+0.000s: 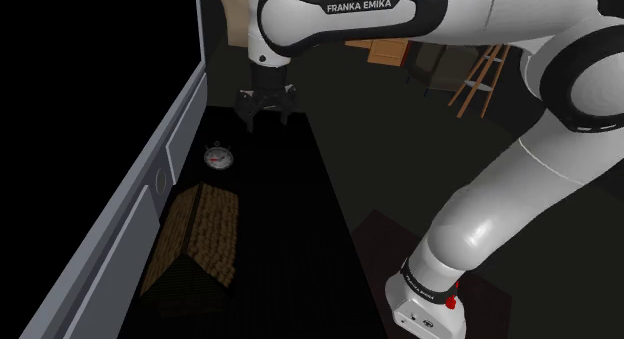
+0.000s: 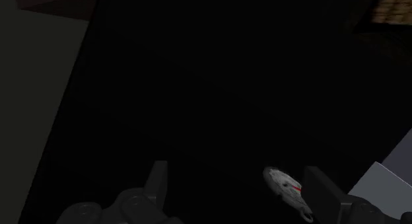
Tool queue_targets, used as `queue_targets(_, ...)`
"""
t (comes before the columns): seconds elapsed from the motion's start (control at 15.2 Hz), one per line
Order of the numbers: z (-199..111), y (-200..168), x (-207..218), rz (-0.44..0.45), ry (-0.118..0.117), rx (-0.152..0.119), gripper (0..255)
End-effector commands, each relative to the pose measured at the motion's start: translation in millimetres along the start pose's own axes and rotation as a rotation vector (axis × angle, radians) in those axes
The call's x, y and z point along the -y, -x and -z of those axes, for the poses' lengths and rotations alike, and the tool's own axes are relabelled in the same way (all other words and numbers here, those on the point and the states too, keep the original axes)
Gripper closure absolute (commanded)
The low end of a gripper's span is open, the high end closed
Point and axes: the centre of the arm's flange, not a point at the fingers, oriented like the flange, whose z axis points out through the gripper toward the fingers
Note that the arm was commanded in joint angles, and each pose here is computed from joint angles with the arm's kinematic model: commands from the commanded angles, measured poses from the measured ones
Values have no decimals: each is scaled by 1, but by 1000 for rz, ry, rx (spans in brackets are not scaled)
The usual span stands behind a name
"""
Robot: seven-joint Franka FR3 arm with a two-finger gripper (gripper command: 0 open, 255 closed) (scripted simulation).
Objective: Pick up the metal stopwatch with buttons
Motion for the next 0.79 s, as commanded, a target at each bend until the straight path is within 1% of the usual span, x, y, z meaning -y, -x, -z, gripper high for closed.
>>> queue_targets(0.0, -12, -17, 19, -31, -2, 11, 0)
queue_targets(0.59, -66, -100, 92, -162, -5, 56, 0)
queue_targets(0.73, -75, -106, 97, -172, -6, 60, 0)
